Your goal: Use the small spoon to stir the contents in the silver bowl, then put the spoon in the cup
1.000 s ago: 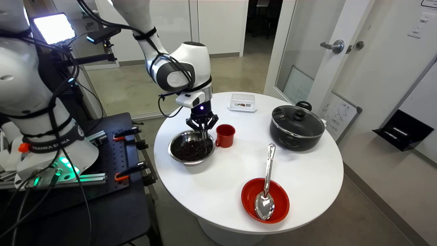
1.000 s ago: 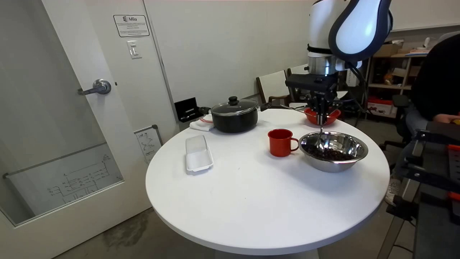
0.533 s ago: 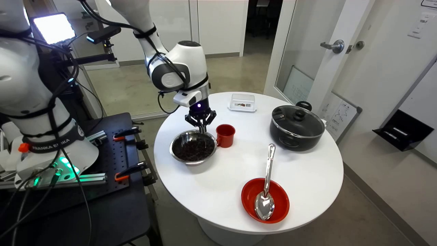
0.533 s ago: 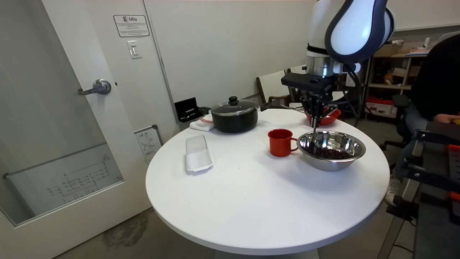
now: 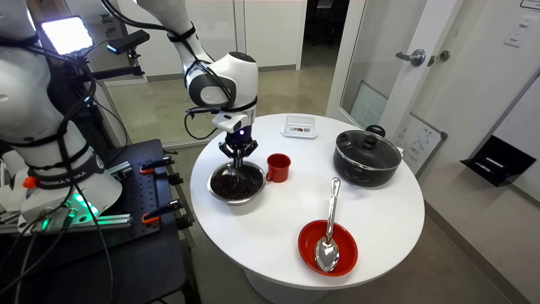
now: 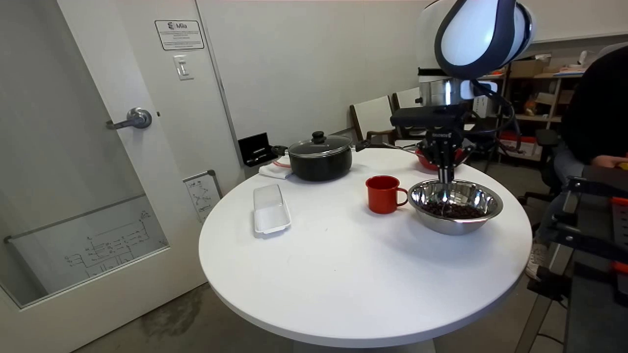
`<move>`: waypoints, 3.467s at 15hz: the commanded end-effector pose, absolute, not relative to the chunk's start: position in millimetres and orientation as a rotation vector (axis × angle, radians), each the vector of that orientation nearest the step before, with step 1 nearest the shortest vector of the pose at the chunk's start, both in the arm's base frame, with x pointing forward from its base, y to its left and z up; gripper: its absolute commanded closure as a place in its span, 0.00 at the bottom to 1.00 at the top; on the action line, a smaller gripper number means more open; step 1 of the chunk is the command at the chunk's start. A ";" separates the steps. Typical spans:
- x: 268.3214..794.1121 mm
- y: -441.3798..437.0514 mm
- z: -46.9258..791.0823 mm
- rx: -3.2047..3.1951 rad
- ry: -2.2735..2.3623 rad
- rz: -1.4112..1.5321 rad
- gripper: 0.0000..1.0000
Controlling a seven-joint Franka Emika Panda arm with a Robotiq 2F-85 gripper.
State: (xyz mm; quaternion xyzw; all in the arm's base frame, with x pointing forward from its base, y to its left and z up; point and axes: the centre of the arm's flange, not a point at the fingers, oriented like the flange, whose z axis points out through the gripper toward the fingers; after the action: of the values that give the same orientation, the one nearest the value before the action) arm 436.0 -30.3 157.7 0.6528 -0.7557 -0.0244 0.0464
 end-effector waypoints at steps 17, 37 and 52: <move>442.1 -41.0 163.2 1.963 -2.397 0.130 0.99; 447.5 -58.6 154.6 1.852 -2.292 0.232 0.99; 452.1 -45.6 160.3 1.822 -2.513 0.309 0.99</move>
State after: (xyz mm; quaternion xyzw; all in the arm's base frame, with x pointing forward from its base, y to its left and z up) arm 453.0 -46.8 163.1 0.6044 -0.7931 0.0747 0.0053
